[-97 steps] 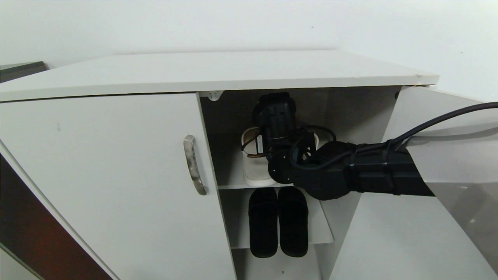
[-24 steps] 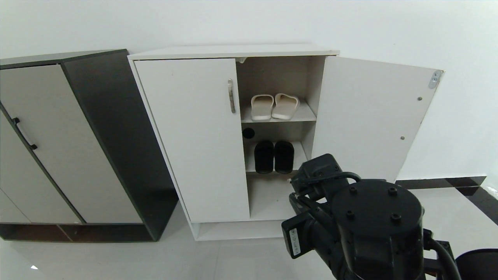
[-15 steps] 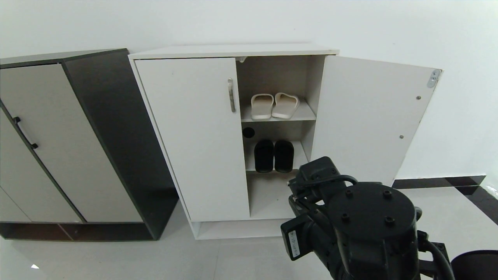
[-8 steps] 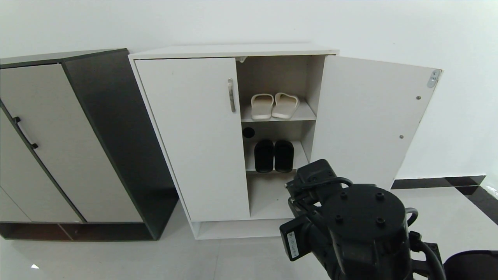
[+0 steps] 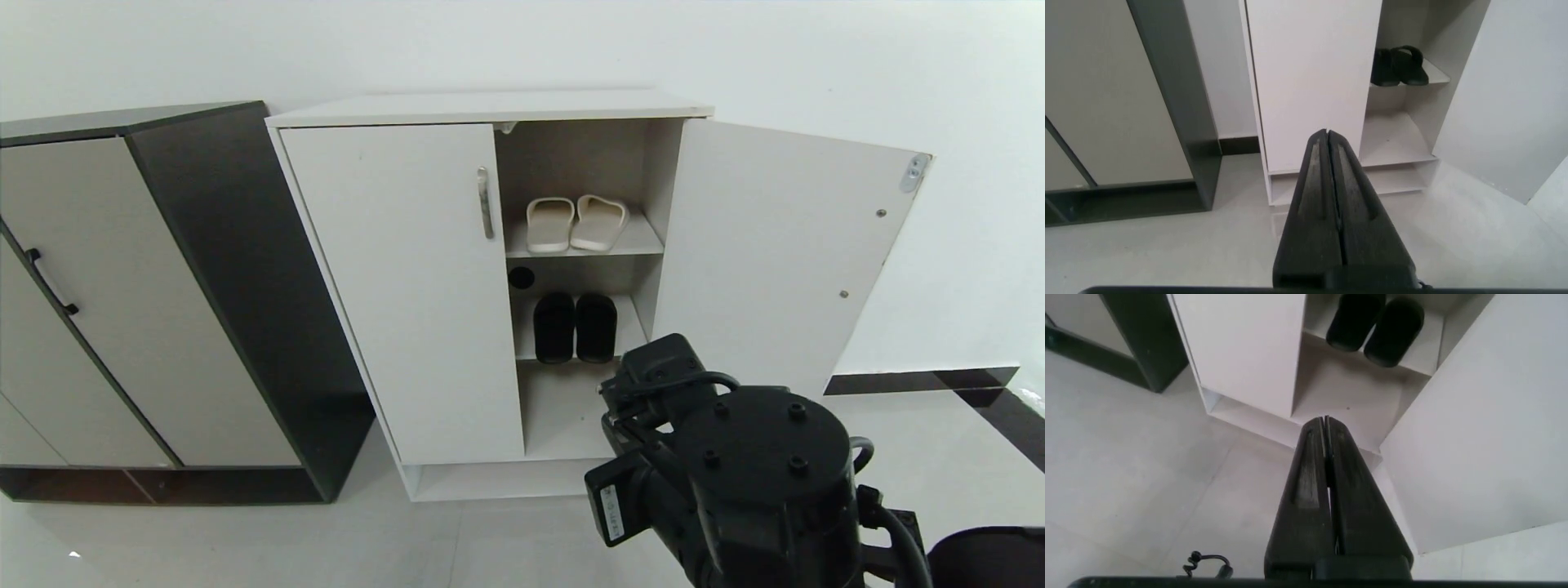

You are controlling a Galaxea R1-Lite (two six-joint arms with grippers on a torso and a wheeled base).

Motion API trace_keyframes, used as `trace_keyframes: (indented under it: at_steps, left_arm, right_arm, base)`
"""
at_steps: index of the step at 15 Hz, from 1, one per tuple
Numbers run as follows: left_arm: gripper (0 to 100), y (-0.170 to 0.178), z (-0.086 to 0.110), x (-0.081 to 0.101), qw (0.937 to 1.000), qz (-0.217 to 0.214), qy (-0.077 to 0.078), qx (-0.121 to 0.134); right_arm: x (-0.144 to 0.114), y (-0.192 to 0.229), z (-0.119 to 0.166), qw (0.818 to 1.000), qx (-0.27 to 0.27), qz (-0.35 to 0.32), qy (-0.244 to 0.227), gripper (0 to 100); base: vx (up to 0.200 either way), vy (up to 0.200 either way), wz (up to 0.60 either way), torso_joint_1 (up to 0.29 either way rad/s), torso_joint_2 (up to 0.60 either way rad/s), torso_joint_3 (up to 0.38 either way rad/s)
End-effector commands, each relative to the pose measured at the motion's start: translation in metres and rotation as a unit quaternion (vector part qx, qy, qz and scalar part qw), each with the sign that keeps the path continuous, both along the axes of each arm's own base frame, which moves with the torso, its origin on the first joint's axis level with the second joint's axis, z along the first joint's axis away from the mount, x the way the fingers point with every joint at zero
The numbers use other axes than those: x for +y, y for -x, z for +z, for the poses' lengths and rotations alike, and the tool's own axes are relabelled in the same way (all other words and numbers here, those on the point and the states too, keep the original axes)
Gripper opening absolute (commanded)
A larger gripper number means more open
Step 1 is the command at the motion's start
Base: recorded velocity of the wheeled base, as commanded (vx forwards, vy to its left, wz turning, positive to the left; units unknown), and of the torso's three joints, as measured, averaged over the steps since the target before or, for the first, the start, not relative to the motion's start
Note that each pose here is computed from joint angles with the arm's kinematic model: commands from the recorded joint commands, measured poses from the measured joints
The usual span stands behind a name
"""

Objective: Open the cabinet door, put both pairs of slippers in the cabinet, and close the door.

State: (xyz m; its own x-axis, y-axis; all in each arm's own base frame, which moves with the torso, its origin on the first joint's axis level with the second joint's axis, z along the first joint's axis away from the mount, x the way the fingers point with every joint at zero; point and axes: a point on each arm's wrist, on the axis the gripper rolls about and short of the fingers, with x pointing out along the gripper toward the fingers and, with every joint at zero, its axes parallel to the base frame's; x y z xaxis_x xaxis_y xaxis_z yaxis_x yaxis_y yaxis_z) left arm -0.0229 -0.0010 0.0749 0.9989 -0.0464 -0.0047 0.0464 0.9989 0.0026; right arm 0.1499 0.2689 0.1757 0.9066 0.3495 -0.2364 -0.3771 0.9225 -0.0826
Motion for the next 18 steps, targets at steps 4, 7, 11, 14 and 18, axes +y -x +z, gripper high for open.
trace_keyframes:
  at_steps: [4, 7, 11, 14, 18]
  left_arm:
    - [0, -0.0001, 0.0003, 0.0, 1.0, 0.0, 0.001, -0.001]
    - [0, -0.0002, 0.0003, 0.0, 1.0, 0.0, 0.001, 0.0]
    - [0, -0.0001, 0.0003, 0.0, 1.0, 0.0, 0.001, -0.001]
    - [0, -0.0001, 0.0003, 0.0, 1.0, 0.0, 0.001, -0.001]
    - [0, -0.0001, 0.0003, 0.0, 1.0, 0.0, 0.001, -0.001]
  right_arm:
    - [-0.0021, -0.002, -0.0015, 1.0, 0.001, -0.005, 0.003, 0]
    - [-0.0021, -0.0025, -0.002, 1.0, 0.001, -0.006, 0.004, 0]
    - [-0.0023, -0.003, -0.0029, 1.0, 0.002, -0.006, 0.005, 0]
    - [-0.0025, -0.0044, -0.0038, 1.0, 0.003, -0.009, 0.007, 0]
    - [-0.0014, -0.0066, -0.0076, 1.0, 0.006, -0.011, 0.012, 0]
  base:
    - [0.0, 0.0, 0.0, 0.039, -0.44, -0.363]
    - [0.0, 0.0, 0.0, 0.115, -0.48, -0.343]
    - [0.0, 0.0, 0.0, 0.137, -0.46, -0.323]
    - [0.0, 0.0, 0.0, 0.163, -0.48, -0.317]
    - [0.0, 0.0, 0.0, 0.189, -0.5, -0.314]
